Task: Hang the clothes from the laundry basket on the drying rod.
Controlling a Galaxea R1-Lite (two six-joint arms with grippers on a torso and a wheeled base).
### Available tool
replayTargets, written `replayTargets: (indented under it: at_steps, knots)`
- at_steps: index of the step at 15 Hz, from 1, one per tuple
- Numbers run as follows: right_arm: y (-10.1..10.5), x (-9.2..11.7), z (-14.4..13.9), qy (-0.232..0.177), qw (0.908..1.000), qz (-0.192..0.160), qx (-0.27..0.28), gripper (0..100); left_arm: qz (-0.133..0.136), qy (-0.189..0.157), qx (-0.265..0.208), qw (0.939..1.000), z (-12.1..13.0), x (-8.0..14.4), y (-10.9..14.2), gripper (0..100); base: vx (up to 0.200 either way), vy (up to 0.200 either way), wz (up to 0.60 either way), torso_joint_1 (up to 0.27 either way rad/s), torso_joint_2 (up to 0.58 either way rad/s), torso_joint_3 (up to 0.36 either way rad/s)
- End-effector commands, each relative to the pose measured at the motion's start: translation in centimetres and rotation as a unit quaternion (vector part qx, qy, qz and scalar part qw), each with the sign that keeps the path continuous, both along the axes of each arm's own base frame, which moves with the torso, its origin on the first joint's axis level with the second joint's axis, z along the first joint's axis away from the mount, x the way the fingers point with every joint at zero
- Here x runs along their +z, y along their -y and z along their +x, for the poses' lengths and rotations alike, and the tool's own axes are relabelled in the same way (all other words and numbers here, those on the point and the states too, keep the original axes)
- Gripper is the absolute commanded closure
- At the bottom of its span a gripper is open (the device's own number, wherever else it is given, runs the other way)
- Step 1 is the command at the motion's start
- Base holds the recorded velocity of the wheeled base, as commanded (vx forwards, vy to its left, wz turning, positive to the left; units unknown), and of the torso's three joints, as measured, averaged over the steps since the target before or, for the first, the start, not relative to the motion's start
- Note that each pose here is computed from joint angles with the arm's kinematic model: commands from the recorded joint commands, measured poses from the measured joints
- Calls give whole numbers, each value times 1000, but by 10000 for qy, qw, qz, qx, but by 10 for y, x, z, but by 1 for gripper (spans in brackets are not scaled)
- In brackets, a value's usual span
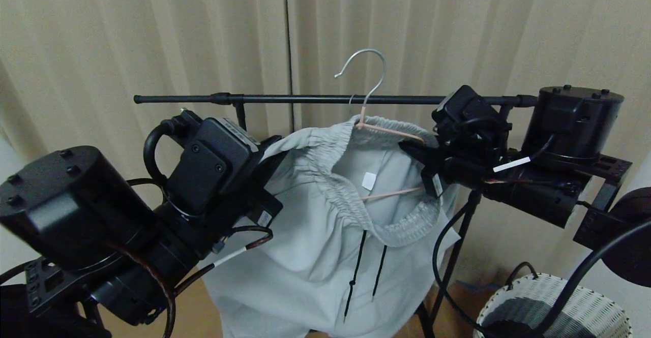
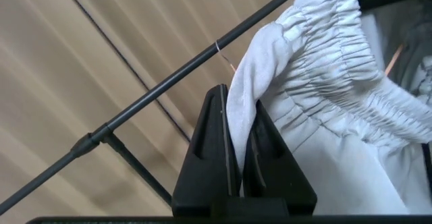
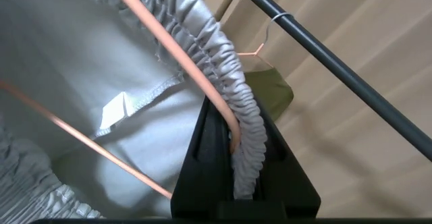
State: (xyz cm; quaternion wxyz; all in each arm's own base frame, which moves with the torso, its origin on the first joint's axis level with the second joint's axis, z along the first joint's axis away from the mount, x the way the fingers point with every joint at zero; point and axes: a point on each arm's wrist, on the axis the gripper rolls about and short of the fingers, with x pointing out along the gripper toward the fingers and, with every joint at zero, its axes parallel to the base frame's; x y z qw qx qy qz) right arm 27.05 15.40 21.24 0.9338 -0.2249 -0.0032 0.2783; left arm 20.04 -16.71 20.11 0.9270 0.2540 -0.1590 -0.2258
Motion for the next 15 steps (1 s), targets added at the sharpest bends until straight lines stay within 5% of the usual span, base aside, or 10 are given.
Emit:
replayTargets:
  at_steps: [1, 2, 7, 12, 15]
  knots:
    - [2, 4, -4, 47, 10000, 25, 0, 100, 22, -30, 15, 10000, 0, -2, 0, 100, 0, 0, 0, 0, 0, 0]
    - [2, 4, -5, 54, 10000, 29, 0, 100, 48, -58, 7, 10000, 0, -4, 0, 0, 0, 0, 0, 0, 0, 0]
    - [12, 9, -4, 102, 9998, 53, -161, 100, -82, -132, -221, 9996, -2, -4, 0, 0, 0, 0, 0, 0, 0, 0]
    - [51, 10, -6, 119, 9970, 53, -759, 100, -130, -298, -476, 9983, -23, -8, -16, 0, 0, 0, 0, 0, 0, 0]
    - [77, 11, -14, 127, 9934, 52, -1141, 100, -27, -959, -367, 9947, -37, -8, -35, 0, 0, 0, 0, 0, 0, 0]
